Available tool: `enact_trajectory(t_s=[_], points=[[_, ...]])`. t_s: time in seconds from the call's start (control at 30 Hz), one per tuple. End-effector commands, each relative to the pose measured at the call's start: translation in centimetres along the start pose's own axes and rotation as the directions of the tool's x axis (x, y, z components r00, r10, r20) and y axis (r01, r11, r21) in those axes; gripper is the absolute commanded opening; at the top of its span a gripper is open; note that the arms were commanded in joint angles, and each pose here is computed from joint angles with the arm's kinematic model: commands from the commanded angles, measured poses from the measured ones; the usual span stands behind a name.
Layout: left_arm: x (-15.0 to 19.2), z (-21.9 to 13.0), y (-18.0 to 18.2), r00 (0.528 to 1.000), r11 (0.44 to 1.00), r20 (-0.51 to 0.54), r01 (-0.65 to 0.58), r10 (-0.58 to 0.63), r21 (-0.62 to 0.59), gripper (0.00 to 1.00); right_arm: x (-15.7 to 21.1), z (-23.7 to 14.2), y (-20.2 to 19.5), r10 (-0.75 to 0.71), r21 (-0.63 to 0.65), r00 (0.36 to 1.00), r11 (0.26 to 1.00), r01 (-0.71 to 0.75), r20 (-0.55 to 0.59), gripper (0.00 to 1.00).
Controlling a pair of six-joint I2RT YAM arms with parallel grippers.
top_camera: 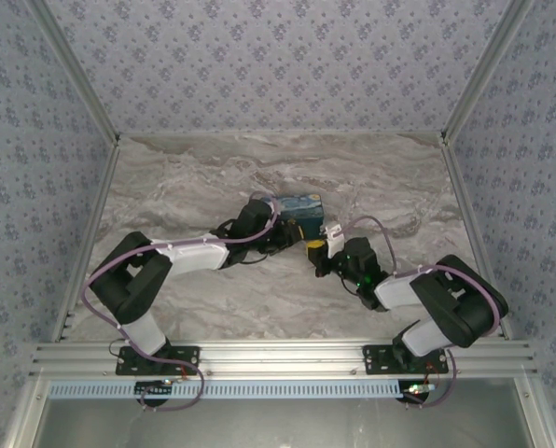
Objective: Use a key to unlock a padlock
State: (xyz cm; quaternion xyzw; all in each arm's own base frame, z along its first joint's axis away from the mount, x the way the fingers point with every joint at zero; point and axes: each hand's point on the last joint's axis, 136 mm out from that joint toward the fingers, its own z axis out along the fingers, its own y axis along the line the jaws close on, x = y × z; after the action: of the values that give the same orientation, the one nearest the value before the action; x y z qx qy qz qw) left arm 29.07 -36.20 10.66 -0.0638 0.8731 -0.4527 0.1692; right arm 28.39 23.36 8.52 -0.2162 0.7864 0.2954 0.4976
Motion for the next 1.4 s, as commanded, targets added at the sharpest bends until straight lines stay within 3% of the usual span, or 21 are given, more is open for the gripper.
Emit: enact_trajectory(t_s=[0.0,0.7,1.37], points=[[0.8,-1.0,-2.3,0.998,0.997,-0.038,-0.046,0.049,0.067,0.24,-4.0,0.6,1.0,-0.007,-0.044,0.992,0.999,0.013,0.128,0.00],[1.2,-1.4,-2.0,0.992,0.993,-0.083,-0.087,0.093,0.076,0.24,-5.6,1.3,2.2,0.052,-0.188,0.990,0.982,-0.027,0.133,0.00],[1.8,-0.6,-0.5,0.990,0.995,-0.108,-0.088,0.092,0.046,0.24,-7.4,2.1,1.8,0.059,-0.194,0.985,0.981,-0.026,0.164,0.00]])
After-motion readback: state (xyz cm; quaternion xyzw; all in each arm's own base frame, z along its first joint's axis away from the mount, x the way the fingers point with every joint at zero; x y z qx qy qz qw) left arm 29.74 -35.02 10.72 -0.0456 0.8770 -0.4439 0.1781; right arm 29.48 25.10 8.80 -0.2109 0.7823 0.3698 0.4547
